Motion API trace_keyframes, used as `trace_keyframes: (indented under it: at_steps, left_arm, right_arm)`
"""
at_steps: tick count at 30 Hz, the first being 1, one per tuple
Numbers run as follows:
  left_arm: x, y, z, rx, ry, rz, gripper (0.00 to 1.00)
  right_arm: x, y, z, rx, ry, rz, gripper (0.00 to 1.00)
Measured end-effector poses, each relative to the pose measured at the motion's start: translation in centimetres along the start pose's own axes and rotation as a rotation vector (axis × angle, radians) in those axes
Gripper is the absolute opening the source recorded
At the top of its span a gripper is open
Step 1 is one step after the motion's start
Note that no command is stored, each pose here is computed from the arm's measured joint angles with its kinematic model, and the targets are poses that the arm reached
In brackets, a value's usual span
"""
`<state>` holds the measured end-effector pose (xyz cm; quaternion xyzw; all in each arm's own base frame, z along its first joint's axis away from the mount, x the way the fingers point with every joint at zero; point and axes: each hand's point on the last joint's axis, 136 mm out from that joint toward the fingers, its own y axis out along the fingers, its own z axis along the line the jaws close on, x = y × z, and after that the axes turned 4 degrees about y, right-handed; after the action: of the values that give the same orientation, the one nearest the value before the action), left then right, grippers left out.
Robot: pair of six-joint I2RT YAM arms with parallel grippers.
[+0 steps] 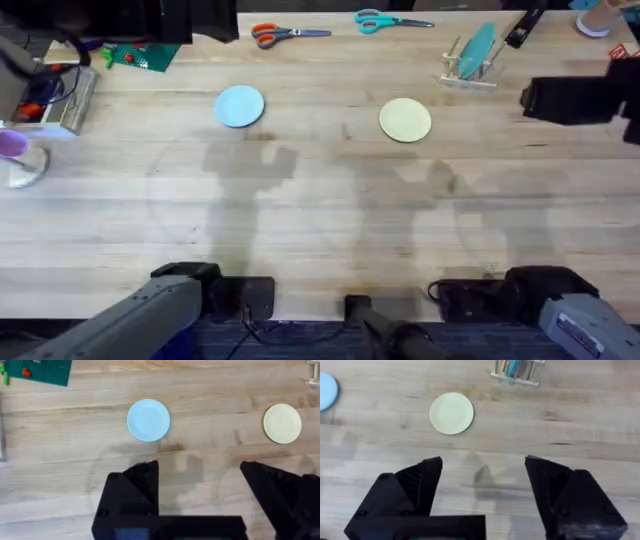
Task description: Pick up the plates from the table one by one and place each into a slot on the dish rack.
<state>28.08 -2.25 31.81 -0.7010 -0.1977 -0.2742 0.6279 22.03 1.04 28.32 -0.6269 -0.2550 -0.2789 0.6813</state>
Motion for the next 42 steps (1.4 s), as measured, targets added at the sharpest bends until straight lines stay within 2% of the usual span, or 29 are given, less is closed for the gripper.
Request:
trace_keyframes:
  at_steps: [7,8,9,14,15,20,26,34,42]
  left_arm:
    - [-0.1,1.6,0.2,-0.004,-0.008,0.059,0.993]
    - [-0.2,1.7,0.2,-0.005,-0.008,0.065,0.942]
    - [-0.3,1.8,0.2,-0.006,-0.011,0.072,0.855]
    - [-0.5,1.8,0.2,-0.009,-0.009,0.082,0.097]
    - [-0.6,1.8,0.1,-0.011,-0.008,0.084,0.055]
    - [-0.6,1.8,-0.3,-0.036,-0.022,0.085,0.040]
    - [-0.7,1.7,-1.2,-0.081,-0.111,0.092,0.039]
    - [-0.2,1.7,-4.7,-0.301,-0.131,0.099,0.039]
    - [-0.1,4.3,-7.0,-0.470,-0.184,0.200,0.040]
  right_arm:
    - [0.5,0.9,0.0,-0.001,0.001,0.019,0.994]
    - [0.6,0.9,0.0,-0.001,0.001,0.017,0.994]
    - [0.7,0.8,0.0,-0.001,0.001,0.015,0.994]
    - [0.7,0.8,0.0,-0.001,0.001,0.014,0.994]
    - [0.7,0.8,0.0,-0.001,0.001,0.014,0.994]
    - [0.8,0.8,0.0,-0.001,0.001,0.010,0.994]
    - [0.8,0.8,0.0,-0.001,0.001,0.010,0.995]
    - [0.8,0.8,0.0,-0.001,0.001,0.010,0.995]
    - [0.8,0.8,0.0,-0.001,0.001,0.010,0.993]
